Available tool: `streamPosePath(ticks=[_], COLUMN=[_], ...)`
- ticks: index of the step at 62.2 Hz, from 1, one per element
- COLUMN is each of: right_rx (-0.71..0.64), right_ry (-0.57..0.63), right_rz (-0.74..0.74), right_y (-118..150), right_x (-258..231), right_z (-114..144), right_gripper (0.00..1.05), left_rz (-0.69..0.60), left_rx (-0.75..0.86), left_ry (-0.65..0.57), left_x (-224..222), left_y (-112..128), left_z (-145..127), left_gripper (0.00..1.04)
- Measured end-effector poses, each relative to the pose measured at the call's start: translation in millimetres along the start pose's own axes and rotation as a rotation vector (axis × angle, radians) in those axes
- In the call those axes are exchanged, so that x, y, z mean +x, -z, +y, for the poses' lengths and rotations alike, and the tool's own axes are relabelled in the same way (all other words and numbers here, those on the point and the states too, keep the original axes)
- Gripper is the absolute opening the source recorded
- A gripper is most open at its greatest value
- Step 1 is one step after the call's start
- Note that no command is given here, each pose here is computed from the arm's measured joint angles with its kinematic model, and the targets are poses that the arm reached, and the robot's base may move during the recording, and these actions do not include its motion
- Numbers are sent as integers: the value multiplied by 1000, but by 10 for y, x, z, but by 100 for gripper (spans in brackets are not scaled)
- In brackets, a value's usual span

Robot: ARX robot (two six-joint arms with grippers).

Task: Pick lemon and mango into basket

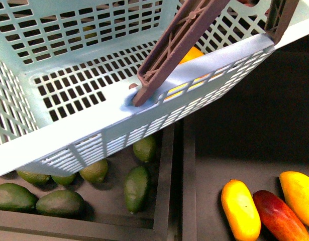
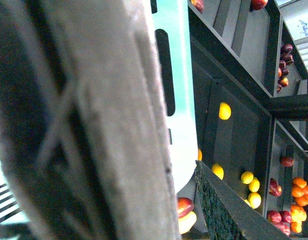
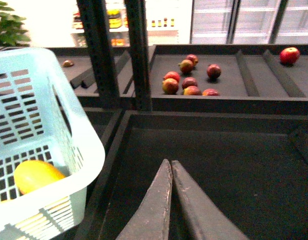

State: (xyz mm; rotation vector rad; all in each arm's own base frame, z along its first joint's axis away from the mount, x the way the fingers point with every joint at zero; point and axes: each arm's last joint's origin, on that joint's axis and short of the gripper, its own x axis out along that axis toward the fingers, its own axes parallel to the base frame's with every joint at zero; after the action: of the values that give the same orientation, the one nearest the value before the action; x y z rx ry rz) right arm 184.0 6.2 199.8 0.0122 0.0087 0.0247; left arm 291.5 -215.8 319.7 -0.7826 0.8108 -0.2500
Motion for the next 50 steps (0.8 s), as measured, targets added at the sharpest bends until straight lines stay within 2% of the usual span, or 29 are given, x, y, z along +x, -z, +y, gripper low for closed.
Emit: streamPosePath(ticks=[6, 50], right_rx=[-3, -7], right_ry=[28, 22], right_rz=[1, -16], right_y=[70, 303], right_x=[-107, -528], right_z=[-56, -49], right_gripper=[2, 2], left_rz=[-1, -1], left_rx=[-1, 0], left_ry=[-1, -1], left_x=[0, 0], left_y=[-1, -1], left_z=[1, 1], left_gripper=[26, 26])
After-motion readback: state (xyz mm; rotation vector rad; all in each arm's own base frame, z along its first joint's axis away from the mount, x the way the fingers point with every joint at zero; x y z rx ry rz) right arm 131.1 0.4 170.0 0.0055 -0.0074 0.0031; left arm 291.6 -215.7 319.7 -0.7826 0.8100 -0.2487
